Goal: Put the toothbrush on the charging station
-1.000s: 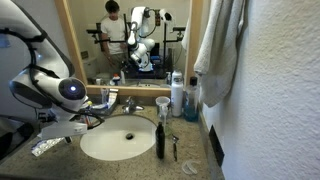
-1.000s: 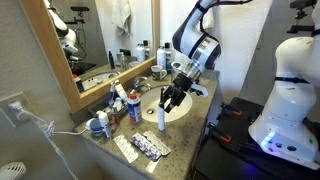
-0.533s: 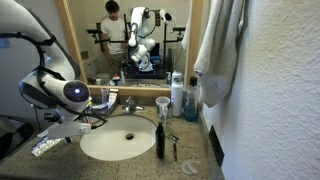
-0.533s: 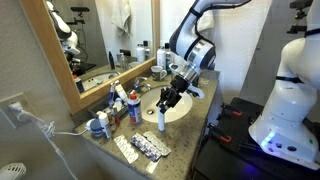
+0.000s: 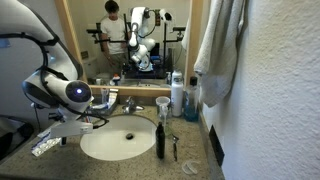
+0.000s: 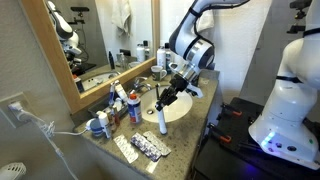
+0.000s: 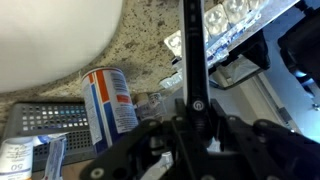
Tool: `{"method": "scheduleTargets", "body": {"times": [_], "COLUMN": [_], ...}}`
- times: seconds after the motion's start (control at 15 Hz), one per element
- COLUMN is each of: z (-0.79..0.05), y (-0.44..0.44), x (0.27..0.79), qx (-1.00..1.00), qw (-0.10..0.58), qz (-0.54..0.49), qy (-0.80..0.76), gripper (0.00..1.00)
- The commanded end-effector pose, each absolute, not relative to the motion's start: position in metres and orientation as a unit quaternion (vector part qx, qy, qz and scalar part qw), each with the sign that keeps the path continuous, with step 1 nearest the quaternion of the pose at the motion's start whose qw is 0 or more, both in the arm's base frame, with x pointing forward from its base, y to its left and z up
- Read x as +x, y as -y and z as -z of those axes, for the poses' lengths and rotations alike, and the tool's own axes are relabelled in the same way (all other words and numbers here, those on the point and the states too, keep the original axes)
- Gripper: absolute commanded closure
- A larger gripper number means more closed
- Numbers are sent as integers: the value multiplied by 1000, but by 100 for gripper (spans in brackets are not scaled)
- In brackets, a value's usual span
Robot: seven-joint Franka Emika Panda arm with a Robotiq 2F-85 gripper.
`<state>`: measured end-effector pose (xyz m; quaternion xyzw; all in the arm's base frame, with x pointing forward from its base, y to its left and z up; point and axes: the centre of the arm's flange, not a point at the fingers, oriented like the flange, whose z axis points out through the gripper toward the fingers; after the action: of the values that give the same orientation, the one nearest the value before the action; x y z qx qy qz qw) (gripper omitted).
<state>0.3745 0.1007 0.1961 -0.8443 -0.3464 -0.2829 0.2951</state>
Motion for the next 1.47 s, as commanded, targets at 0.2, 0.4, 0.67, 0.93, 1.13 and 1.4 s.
{"method": "scheduleTargets", "body": {"times": [0.2, 0.4, 0.67, 0.93, 1.13, 1.4], "z": [-205, -240, -303, -359, -381, -390], "y": [-110, -126, -156, -200, -234, -265], "x": [385, 398, 407, 410, 420, 446], "qx": [-841, -834, -821, -803, -782, -761], "qw": [292, 288, 268, 247, 232, 222], "qz": [320, 356, 389, 419, 446, 474], "qy": [325, 309, 320, 343, 368, 383], "gripper": [90, 91, 91, 91, 91, 91]}}
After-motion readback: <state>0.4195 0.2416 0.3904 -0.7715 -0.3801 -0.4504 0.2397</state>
